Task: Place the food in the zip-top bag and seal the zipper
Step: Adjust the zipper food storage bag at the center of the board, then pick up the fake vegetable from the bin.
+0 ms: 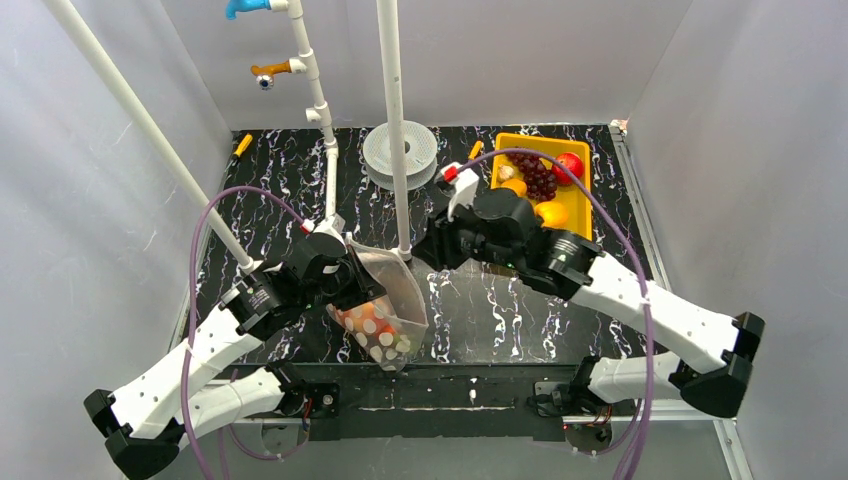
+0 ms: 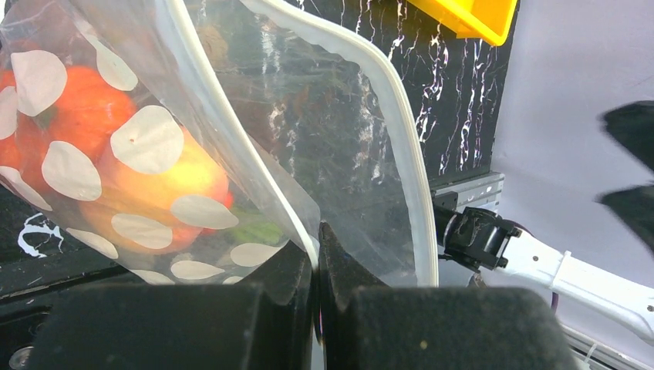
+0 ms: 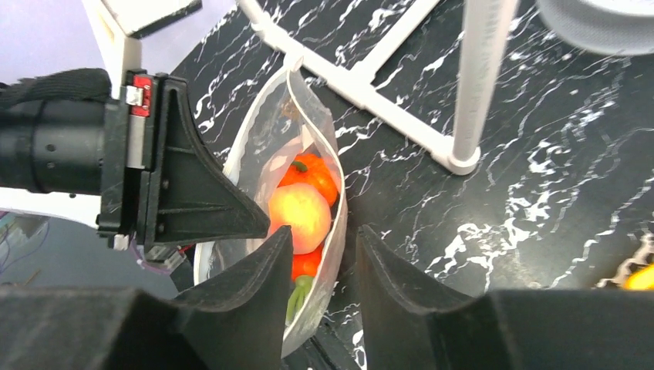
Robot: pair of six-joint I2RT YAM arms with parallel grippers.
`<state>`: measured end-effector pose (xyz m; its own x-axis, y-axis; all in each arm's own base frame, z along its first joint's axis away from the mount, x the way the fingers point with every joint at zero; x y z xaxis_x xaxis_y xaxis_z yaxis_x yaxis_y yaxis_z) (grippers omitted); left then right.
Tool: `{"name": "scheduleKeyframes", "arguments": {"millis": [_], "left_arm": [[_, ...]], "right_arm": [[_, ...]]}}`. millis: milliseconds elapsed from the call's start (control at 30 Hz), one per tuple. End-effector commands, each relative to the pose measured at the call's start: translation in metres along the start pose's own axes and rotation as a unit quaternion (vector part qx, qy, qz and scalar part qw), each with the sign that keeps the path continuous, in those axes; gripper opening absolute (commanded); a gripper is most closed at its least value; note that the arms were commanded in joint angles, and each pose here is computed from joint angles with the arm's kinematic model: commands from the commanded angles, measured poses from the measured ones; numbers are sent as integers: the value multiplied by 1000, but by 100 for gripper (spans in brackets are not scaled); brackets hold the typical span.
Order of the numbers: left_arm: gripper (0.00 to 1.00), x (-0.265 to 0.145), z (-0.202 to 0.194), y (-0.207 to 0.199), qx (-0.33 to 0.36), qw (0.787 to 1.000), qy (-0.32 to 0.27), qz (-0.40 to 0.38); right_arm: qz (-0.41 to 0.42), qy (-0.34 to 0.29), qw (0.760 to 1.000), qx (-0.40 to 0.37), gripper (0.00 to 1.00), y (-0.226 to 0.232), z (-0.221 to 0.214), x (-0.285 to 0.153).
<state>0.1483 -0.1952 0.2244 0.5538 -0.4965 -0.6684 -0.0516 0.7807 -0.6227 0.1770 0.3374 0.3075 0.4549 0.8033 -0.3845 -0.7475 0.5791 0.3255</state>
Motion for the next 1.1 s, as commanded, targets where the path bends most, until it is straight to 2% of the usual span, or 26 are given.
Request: {"name": "scheduleKeyframes", "arguments": {"millis": [0,167,267,467,533,633,833,933,1000,1067], "left_arm": [[0,-9,7,-5,8,1000,-16,-8],[0,-7,5,-2,7,1000,-14,-6],[0,-8,5,-3,7,1000,-13,-10],[0,-11,6,-1,9,1000,-16,-7],[0,-12,5,1,9,1000,-17,-6],[0,-11,5,1,8,1000,-16,-6],[0,-11,6,0,9,1000,-15,-4],[0,-12,6,-1,10,1000,-15,-3],[0,-12,6,0,11,1000,-15,-1],[0,-11,7,1,11,1000,-16,3]], "right_arm": [[-23,-102,994,-19,46,-1,56,-47],[-88,-166,982,-28,60,-29,71,-79],[-163,-172,971,-20,63,-68,62,-84],[-275,-130,949,81,67,-162,12,-82],[-329,-117,931,109,73,-198,-6,-86],[-394,-99,901,153,75,-244,-25,-93],[-442,-83,853,266,77,-314,-35,-104],[-455,-63,839,291,85,-343,-44,-103],[-462,-39,829,313,94,-363,-59,-99],[-438,-21,830,345,98,-375,-68,-95]]}}
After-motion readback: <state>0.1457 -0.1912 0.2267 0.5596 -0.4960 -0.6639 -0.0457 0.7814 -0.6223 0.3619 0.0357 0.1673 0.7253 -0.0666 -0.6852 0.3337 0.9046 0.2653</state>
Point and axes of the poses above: each gripper's point midway between its finger pads, its own x axis out along the fingers, its own y axis along the line the jaws close on, z = x × y, the point moved 1 cm from there along -x, back along the fingers, and after that the axes turned 1 degree about -x, right-handed, at the moved point
